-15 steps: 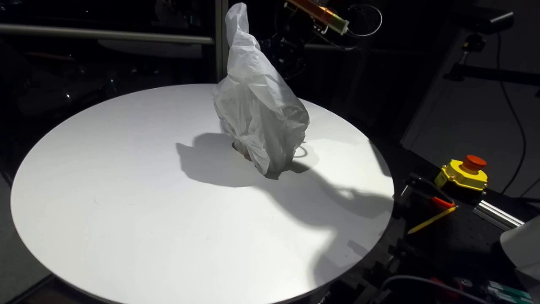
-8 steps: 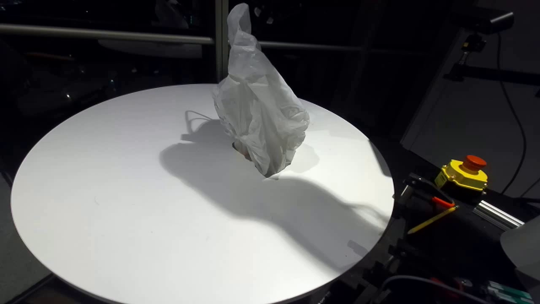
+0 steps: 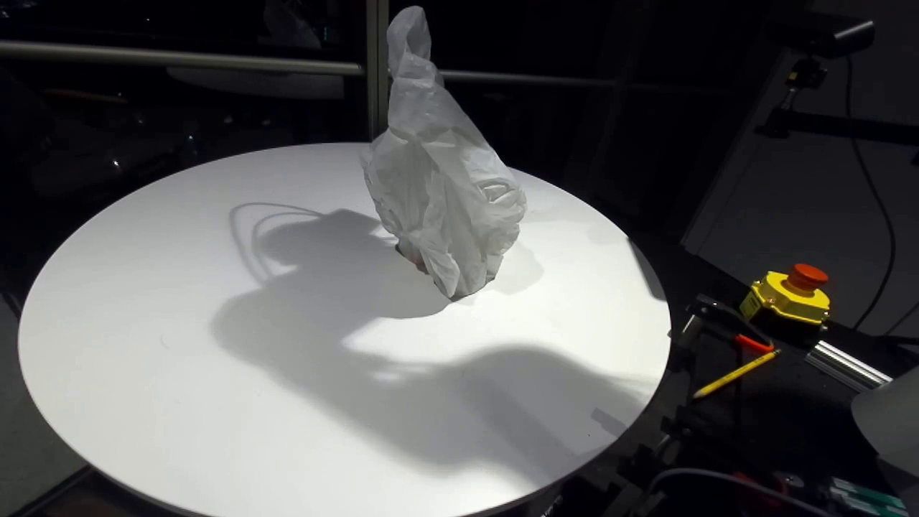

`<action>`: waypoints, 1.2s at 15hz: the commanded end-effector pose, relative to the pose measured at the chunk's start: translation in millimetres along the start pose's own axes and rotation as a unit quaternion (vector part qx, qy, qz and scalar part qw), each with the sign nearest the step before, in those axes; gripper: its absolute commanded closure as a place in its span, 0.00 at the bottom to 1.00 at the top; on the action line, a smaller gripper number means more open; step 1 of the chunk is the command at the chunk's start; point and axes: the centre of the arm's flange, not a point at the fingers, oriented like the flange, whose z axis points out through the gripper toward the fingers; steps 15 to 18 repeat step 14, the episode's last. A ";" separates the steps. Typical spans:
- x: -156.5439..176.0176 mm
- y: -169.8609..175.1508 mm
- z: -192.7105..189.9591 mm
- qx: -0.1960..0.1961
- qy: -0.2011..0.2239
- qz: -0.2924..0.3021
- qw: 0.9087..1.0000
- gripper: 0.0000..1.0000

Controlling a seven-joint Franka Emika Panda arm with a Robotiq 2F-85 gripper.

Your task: Put the bottles in the white plastic bag

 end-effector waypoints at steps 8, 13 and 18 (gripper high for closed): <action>-72.0 -25.3 -113.5 -0.197 -0.049 -0.059 0.977 0.77; -81.2 -32.2 -136.0 -0.207 -0.068 -0.090 0.972 0.61; -81.0 -32.2 -135.1 -0.207 -0.069 -0.091 0.972 0.60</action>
